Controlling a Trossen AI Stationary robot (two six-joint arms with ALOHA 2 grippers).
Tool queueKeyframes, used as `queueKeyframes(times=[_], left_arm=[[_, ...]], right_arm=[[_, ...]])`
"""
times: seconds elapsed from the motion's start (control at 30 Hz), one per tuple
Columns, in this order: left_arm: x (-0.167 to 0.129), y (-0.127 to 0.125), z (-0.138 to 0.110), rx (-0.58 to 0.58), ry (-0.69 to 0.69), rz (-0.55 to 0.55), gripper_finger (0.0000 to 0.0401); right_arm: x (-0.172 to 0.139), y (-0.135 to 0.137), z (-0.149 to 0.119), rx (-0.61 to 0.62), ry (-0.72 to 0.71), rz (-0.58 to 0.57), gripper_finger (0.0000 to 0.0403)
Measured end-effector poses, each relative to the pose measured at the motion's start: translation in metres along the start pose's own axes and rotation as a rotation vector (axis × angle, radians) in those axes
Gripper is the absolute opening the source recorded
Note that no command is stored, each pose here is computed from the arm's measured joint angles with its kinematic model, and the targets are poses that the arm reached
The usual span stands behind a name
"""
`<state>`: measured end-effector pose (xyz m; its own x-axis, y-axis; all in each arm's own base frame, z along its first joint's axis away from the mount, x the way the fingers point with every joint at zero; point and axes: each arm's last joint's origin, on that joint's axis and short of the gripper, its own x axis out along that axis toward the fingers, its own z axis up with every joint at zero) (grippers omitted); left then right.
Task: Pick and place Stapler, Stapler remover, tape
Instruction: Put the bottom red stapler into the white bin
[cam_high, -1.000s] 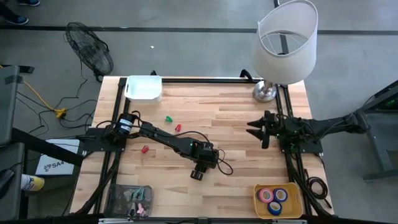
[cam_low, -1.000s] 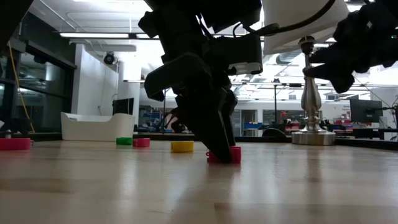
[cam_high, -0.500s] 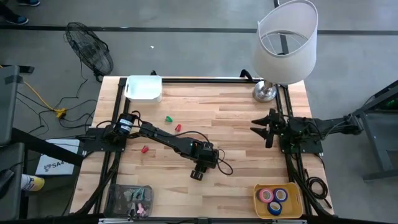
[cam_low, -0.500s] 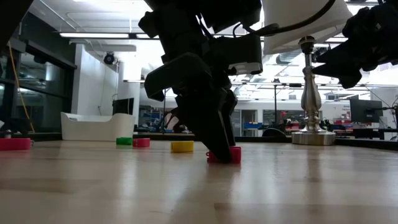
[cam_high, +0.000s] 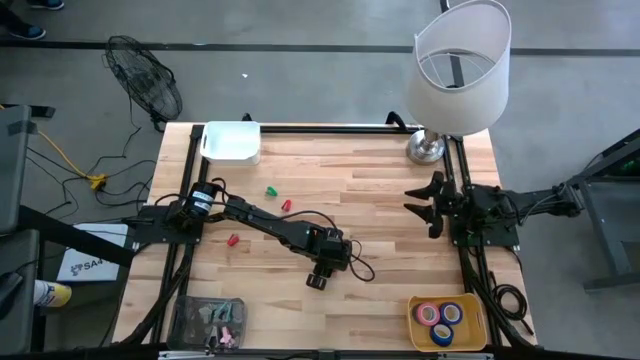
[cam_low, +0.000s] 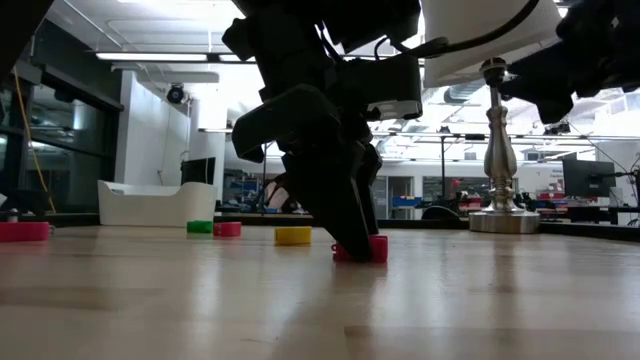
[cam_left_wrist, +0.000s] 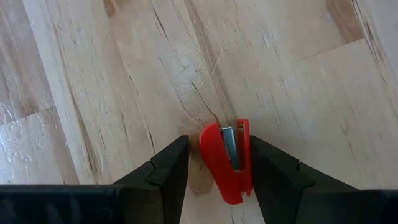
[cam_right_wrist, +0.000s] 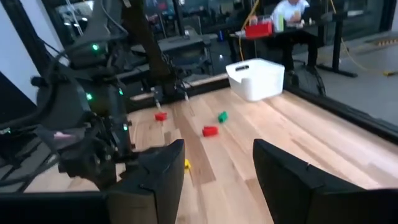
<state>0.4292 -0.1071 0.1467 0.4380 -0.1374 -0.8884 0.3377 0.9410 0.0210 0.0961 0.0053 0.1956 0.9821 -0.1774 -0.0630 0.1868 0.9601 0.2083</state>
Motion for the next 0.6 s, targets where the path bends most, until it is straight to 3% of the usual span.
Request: queueKeyframes(times=[0.33, 0.6], left_arm=[[0.0, 0.0, 0.0, -0.02, 0.0, -0.01, 0.0156], [0.0, 0.0, 0.0, -0.038, 0.0, -0.014, 0.0156]], right_arm=[[0.008, 0.0, -0.018, 0.063, -0.096, 0.075, 0.0181], [0.009, -0.003, -0.028, -0.03, 0.011, 0.054, 0.0181]])
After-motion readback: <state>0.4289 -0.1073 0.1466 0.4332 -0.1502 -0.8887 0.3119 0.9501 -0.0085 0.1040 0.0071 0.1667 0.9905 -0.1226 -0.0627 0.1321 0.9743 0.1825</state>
